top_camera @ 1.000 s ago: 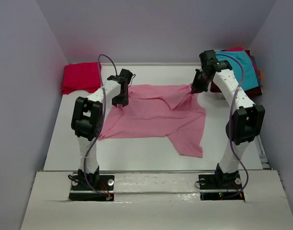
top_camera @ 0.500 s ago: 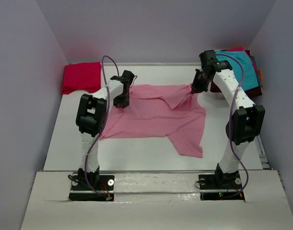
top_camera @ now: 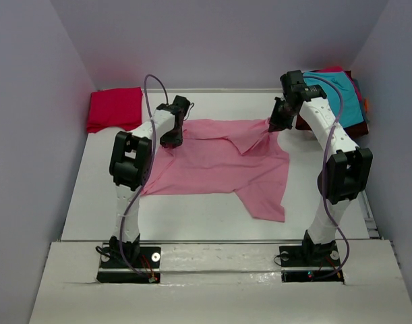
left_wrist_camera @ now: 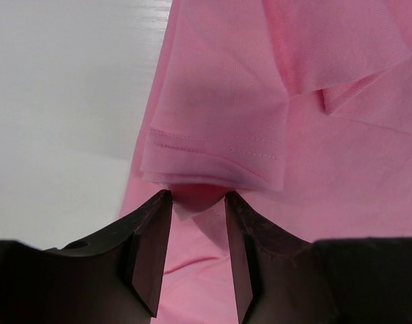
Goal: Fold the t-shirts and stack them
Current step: Flatten the tshirt out
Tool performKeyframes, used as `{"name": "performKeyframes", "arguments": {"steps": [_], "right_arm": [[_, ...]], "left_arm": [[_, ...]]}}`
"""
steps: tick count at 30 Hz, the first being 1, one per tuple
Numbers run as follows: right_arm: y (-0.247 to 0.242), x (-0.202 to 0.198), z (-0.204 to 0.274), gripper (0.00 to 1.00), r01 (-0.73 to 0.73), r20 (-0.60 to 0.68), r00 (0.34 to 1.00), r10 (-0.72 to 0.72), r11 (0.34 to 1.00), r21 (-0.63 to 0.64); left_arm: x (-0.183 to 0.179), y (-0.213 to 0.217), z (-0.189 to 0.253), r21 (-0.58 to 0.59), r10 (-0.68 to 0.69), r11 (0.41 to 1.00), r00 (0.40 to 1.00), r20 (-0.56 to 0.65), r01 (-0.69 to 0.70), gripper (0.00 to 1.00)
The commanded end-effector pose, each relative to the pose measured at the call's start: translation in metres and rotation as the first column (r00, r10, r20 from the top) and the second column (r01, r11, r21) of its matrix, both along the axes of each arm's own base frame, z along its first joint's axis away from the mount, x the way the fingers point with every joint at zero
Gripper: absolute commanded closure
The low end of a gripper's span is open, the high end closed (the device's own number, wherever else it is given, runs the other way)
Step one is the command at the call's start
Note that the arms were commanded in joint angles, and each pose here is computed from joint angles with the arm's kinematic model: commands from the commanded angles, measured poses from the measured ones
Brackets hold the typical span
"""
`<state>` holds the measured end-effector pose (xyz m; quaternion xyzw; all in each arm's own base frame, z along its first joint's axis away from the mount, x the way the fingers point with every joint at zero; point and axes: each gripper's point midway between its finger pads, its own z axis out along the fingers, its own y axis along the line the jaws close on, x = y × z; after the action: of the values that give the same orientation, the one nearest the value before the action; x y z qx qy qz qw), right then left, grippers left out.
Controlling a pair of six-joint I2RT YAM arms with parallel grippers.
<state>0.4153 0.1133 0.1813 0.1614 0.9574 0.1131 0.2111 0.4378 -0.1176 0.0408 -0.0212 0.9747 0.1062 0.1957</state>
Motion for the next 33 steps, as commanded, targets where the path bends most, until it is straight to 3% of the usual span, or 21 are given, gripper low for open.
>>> {"name": "performKeyframes", "arguments": {"steps": [1,10,13,19,22,33], "right_arm": [[0.003,0.004,0.015,0.93,-0.018,0.064,0.998,0.017,1.000,0.011],[0.003,0.003,0.014,0.93,-0.017,0.063,0.998,0.017,1.000,0.008],[0.003,0.003,0.014,0.93,-0.016,0.064,0.998,0.015,1.000,0.012],[0.003,0.002,0.015,0.93,-0.014,0.065,0.998,0.013,1.000,0.012],[0.002,0.002,0.017,0.93,-0.014,0.068,0.998,0.013,1.000,0.009],[-0.001,0.009,0.033,0.93,0.000,0.108,0.994,0.001,1.000,-0.009]], "left_arm": [[0.006,0.005,0.006,0.030,0.003,1.000,1.000,0.008,-0.003,0.51],[0.004,0.007,0.001,0.038,0.008,0.999,1.000,0.005,-0.008,0.54],[0.003,0.009,0.003,0.044,0.012,0.999,1.000,0.011,-0.012,0.67],[0.004,0.008,0.007,0.039,0.014,0.999,1.000,0.021,-0.015,0.80],[0.005,0.008,0.012,0.029,0.021,0.999,0.999,0.039,-0.022,0.94],[0.018,0.013,0.086,-0.035,0.063,0.998,0.979,0.195,-0.058,0.94]]}}
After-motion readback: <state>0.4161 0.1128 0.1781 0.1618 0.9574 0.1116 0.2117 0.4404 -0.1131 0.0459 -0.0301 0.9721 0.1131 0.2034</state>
